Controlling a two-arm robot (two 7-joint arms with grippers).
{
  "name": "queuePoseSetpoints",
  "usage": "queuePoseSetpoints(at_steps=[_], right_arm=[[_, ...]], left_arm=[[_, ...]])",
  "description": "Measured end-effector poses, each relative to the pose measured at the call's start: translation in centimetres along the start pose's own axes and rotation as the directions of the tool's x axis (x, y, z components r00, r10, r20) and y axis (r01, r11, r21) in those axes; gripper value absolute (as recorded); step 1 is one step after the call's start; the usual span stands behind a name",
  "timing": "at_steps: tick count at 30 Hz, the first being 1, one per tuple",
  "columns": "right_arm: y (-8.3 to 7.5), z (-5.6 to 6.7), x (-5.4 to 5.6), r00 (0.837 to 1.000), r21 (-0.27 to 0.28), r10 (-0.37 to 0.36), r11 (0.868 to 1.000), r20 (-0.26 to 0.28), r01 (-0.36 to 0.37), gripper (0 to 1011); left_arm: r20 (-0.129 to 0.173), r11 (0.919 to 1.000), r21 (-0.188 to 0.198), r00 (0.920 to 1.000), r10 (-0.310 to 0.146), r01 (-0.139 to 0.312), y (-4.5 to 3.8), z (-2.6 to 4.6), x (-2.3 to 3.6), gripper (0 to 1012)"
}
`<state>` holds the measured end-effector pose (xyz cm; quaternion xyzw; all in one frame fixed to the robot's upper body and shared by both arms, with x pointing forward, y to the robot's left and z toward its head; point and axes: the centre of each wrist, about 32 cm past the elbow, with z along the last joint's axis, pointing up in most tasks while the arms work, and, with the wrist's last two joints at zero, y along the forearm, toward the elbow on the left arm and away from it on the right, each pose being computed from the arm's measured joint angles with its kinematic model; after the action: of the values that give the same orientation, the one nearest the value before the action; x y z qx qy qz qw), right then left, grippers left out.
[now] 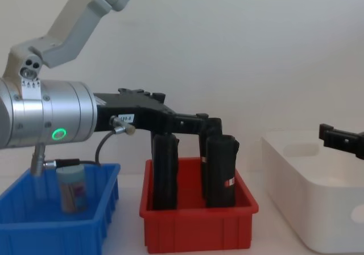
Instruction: Pick the cotton swabs from the blue box and place them into the white box.
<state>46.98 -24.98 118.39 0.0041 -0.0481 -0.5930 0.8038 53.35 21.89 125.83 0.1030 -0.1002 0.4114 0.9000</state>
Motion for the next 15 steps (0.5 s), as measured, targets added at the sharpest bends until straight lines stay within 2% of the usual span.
queuePoseSetpoints(at_steps=[6,8,9,15], right_arm=[[-1.3,0.5,-1.3,0.999,0.0,0.026,1.0,-0.02,-0.026,1002],[-1.6,0.6,-1.5,0.999,-0.001,0.031,1.0,-0.024,-0.031,1002],[-1.8,0.6,-1.7,0.999,-0.001,0.034,0.999,-0.027,-0.034,1002],[-2.1,0.7,-1.9,0.999,-0.002,0.04,0.999,-0.032,-0.04,1002]], left_arm=[[0.0,0.9985,-0.02,0.9987,0.05,-0.05,0.17,-0.83,-0.98,1004],[-0.001,0.9961,-0.032,0.9967,0.082,-0.082,0.28,-1.28,-1.54,1004],[-0.001,0.9961,-0.032,0.9967,0.082,-0.082,0.28,-1.28,-1.54,1004],[-0.007,0.9883,-0.058,0.99,0.141,-0.141,0.52,-2.17,-2.71,1004]])
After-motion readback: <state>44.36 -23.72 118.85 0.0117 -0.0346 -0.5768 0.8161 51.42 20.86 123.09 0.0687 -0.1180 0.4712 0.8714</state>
